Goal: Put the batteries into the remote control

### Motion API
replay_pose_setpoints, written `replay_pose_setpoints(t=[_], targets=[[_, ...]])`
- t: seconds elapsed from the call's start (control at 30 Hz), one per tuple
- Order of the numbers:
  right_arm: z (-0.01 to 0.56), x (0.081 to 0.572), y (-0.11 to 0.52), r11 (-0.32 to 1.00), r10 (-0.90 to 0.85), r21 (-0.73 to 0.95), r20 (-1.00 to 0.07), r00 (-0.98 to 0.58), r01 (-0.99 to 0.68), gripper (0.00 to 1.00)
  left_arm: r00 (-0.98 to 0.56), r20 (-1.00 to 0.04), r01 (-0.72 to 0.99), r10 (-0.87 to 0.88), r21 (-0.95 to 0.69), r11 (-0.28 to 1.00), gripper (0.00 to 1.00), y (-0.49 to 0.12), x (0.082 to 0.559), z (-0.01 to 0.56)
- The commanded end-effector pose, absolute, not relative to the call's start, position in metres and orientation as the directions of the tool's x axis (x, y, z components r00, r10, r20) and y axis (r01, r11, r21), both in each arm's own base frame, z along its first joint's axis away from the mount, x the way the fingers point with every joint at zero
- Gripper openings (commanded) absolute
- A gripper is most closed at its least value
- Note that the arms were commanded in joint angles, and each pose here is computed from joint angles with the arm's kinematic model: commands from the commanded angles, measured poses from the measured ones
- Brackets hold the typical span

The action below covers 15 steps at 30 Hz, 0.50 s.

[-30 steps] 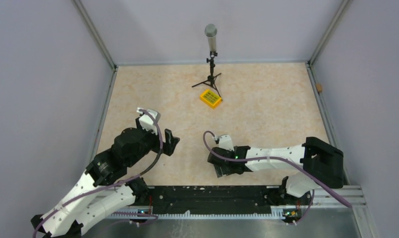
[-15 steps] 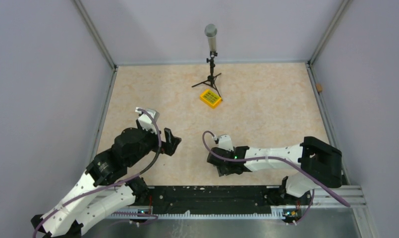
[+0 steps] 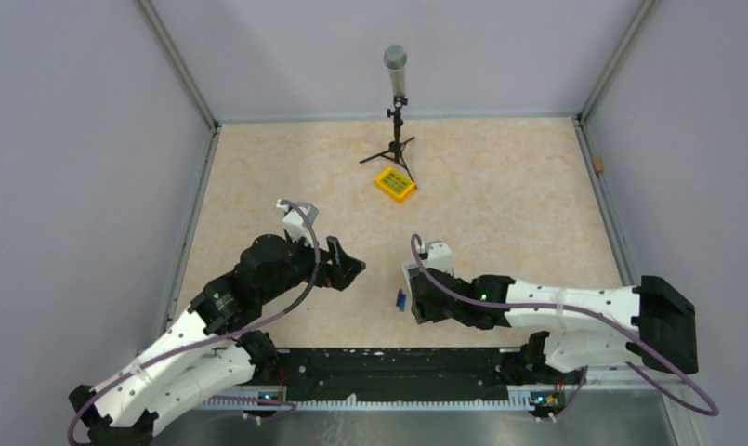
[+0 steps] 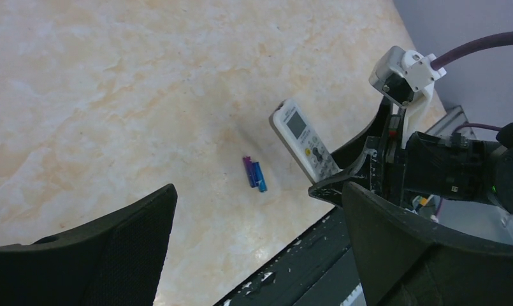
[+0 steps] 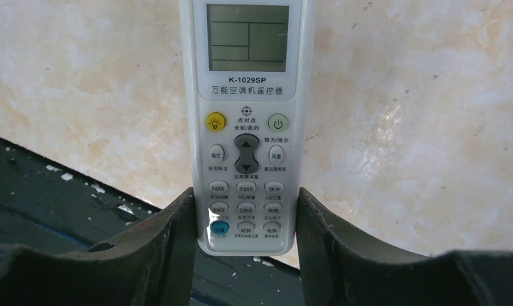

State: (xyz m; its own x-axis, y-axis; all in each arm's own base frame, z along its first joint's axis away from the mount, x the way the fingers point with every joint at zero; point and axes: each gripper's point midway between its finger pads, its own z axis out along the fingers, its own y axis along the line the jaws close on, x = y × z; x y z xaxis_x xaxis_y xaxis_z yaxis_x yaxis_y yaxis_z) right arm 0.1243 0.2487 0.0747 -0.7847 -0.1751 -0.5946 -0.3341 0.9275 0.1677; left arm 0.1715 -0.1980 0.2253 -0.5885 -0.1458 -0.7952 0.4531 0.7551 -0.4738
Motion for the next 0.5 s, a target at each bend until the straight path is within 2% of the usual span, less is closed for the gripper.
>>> replay_pose_setpoints(t=[0.0,0.23,0.47], targets=[[0.091,0.129,0.263,0.879,-0.132,0.281,-0.632,-0.764,-0.385,0.00,-0.590,-0.780,0.535,-0.211,-0.572,0.621,0.99,-0.227,0.171,0.249],[0.130,0.128,0.291,0.700,-0.035,0.529,-0.646,-0.763,-0.480,0.00,-0.649,-0.717,0.544,-0.255,-0.672,0.502,0.99,-0.233,0.177,0.249],[0.179,0.117,0.315,0.449,0.020,0.690,-0.643,-0.766,-0.568,0.00,-0.703,-0.643,0.558,-0.304,-0.764,0.324,0.99,-0.239,0.179,0.253]])
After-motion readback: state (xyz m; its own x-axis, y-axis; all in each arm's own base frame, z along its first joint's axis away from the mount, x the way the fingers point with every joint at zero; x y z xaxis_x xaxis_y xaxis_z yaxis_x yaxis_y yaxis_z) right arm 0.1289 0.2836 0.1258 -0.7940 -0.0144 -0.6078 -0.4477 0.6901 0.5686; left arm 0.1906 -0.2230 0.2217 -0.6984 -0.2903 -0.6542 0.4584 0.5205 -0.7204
